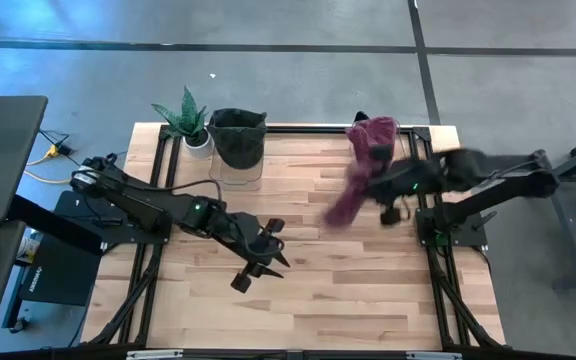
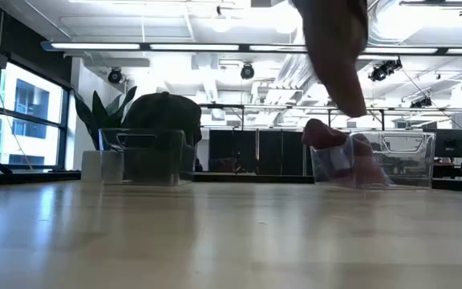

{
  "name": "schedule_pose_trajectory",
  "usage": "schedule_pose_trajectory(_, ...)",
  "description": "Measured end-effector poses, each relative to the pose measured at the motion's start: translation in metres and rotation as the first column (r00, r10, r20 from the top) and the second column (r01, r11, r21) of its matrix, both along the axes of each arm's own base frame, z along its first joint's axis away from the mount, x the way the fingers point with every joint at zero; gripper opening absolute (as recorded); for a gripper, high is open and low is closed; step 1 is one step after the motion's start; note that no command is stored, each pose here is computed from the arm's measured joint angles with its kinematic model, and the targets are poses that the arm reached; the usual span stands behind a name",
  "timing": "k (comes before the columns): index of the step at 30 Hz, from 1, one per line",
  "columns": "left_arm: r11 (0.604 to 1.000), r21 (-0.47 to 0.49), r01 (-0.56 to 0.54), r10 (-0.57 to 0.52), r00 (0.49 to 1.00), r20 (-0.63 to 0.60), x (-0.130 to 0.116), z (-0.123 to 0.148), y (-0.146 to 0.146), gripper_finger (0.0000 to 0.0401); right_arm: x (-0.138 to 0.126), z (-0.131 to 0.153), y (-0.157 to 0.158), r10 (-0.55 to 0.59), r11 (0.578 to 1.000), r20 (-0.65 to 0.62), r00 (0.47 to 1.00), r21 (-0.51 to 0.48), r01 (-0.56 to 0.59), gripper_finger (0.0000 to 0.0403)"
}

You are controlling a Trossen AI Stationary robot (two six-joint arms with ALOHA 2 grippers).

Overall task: Pick & Place hat
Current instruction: Put the red cap into the right transparent bin

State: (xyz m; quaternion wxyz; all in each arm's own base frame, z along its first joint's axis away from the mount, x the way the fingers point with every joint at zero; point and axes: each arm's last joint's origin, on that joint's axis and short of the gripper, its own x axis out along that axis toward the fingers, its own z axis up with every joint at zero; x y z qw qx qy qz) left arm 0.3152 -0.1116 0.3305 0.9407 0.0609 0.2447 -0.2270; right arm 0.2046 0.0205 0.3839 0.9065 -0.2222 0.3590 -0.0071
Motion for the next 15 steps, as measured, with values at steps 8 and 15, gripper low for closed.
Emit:
schedule_pose_trajectory(8, 0.998, 0.036, -0.045, 0.046, 0.998, -0.032, -0.003, -0.002, -0.002, 0.0123, -0.040, 0.017, -0.071, -0.322, 0.916, -0.074, 0.944, -0.277, 0.290, 0.0010)
schedule_pose_trajectory(15, 0.994, 0.075, -0.079, 0.083, 0.995, -0.050, -0.008, -0.004, -0.011, 0.0123, -0.051, -0.026, -0.115, -0.369, 0.924, -0.232, 0.900, -0.198, 0.328, 0.0025)
